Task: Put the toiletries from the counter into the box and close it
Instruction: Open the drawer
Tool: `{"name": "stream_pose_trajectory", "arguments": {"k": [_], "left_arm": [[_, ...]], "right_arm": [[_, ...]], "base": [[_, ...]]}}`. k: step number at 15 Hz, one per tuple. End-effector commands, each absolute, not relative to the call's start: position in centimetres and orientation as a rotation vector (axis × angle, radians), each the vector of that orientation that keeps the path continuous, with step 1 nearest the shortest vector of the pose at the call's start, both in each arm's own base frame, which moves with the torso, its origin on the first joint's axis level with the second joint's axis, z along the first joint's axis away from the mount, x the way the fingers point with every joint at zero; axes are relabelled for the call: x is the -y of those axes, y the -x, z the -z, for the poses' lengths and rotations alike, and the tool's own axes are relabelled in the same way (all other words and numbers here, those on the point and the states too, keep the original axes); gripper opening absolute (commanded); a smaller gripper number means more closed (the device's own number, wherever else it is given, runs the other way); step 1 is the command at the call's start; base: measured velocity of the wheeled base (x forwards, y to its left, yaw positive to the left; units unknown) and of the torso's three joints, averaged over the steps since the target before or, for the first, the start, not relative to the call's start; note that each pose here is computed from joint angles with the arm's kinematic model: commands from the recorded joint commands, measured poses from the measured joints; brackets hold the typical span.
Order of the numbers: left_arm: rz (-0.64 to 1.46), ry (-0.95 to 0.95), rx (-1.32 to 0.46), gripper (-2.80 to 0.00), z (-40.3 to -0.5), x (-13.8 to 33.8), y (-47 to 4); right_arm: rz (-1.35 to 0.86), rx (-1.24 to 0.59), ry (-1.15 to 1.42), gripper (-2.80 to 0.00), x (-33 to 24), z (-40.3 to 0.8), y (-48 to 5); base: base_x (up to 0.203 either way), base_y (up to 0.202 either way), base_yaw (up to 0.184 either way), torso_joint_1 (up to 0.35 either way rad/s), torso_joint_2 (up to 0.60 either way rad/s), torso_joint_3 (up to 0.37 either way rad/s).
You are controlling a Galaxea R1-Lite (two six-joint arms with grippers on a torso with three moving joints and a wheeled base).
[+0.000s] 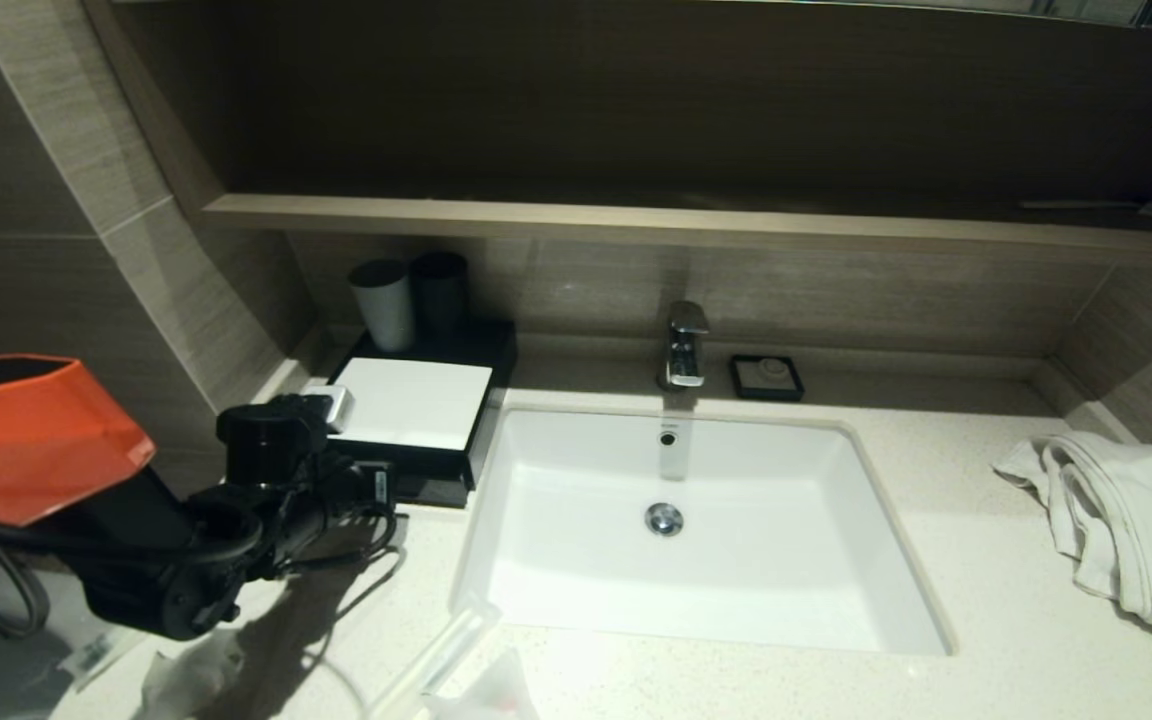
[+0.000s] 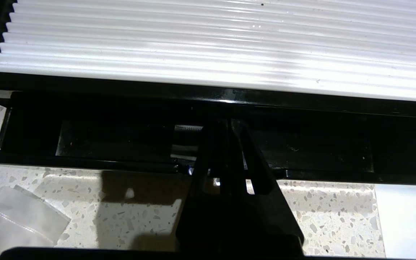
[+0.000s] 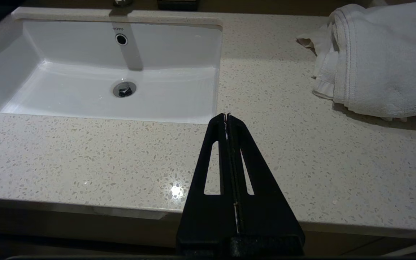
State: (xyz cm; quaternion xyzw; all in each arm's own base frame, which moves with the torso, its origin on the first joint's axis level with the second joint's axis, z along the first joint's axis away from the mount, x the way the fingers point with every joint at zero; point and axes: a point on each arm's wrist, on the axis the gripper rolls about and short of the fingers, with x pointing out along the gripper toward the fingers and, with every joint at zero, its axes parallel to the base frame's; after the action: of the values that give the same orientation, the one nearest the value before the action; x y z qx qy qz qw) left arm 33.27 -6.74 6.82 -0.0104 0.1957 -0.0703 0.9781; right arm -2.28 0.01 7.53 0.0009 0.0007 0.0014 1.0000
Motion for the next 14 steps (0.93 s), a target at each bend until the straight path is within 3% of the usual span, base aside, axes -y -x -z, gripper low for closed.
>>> {"name": "stream_pose_trajectory", "arguments": {"k": [1, 14], "left_arm": [[0.141, 0.021, -0.392, -2.80, -6.9, 6.7, -33.1], [0.138, 0.005, -0.480, -2.80, -6.2, 6.1, -30.2]], "right_arm": [[-0.003, -0.002, -0.002, -2.80, 0.0, -7.5, 2.3], [-0.003, -0.002, -0.002, -2.80, 0.0, -7.5, 2.3]], "base": [[0.000, 0.000, 0.000, 0.000, 0.00, 0.000], [0.000, 0.000, 0.000, 0.000, 0.00, 0.000]]}}
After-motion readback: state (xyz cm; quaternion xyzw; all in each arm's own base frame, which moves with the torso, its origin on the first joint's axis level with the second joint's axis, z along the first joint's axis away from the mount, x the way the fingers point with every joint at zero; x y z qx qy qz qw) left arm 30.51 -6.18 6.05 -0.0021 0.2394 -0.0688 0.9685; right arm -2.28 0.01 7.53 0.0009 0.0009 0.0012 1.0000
